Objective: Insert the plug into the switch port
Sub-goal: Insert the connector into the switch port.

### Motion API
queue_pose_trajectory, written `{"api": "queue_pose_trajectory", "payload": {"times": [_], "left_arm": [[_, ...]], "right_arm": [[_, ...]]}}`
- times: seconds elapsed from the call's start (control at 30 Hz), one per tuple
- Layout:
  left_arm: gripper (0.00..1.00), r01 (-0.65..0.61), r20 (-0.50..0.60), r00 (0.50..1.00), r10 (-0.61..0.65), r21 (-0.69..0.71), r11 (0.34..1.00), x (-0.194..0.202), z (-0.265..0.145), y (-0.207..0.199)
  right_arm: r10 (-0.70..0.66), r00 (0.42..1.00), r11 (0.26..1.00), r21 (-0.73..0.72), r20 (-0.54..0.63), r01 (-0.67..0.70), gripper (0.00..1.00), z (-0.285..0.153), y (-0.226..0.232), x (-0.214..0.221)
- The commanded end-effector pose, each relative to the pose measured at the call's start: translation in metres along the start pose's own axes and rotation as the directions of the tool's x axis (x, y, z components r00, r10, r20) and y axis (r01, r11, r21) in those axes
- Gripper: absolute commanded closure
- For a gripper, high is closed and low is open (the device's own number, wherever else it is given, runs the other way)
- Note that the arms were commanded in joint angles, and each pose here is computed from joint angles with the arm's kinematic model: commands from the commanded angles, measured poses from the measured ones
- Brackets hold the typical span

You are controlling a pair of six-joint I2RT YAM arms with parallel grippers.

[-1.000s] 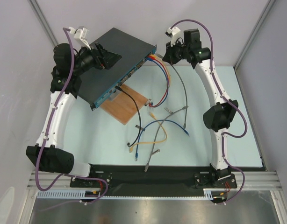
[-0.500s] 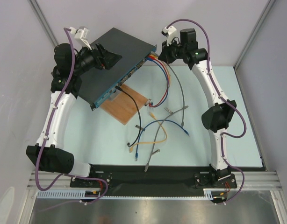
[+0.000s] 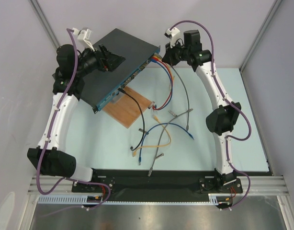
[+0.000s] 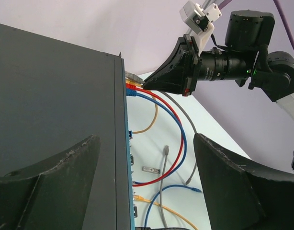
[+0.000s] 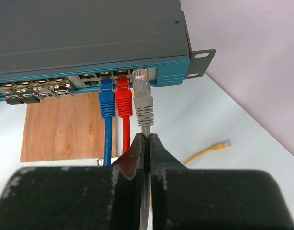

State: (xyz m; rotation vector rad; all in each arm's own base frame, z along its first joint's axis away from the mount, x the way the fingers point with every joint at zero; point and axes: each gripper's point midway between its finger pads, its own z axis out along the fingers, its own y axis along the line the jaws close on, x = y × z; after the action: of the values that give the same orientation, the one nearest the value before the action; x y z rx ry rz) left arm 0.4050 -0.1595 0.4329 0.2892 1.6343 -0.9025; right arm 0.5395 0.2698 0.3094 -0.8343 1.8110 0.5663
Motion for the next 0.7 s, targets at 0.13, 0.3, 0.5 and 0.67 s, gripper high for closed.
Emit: {"api": "queue_pose_trajectory", "payload": {"times": [0.13, 0.3, 0.5, 0.67], "left_arm": [[0.14, -0.333, -0.063, 0.941, 0.332, 0.003, 0.943, 0.001, -0.002, -0.012], [0.00, -0.742, -0.284, 0.631, 0.722, 0.050, 0.668, 0.052, -0.029, -0.012], [0.00, -0.883, -0.395, 0.373, 0.840, 0.126, 0.452, 0.092, -0.060, -0.004], [0.00, -0.944, -0.474, 0.174, 0.863, 0.171, 0.284, 0.123, -0.070, 0.011]], "right_arm": [[-0.040, 0.996, 0.998, -0.040, 0.074, 0.043, 1.00, -0.005, 0.010, -0.026], [-0.006, 0.996, 0.999, -0.045, 0.087, 0.009, 1.00, -0.024, 0.009, -0.035], [0.042, 0.995, 0.999, -0.025, 0.095, -0.040, 1.00, -0.035, 0.009, -0.042], [0.061, 0.992, 0.998, -0.005, 0.107, -0.060, 1.00, -0.040, 0.007, -0.047]]}}
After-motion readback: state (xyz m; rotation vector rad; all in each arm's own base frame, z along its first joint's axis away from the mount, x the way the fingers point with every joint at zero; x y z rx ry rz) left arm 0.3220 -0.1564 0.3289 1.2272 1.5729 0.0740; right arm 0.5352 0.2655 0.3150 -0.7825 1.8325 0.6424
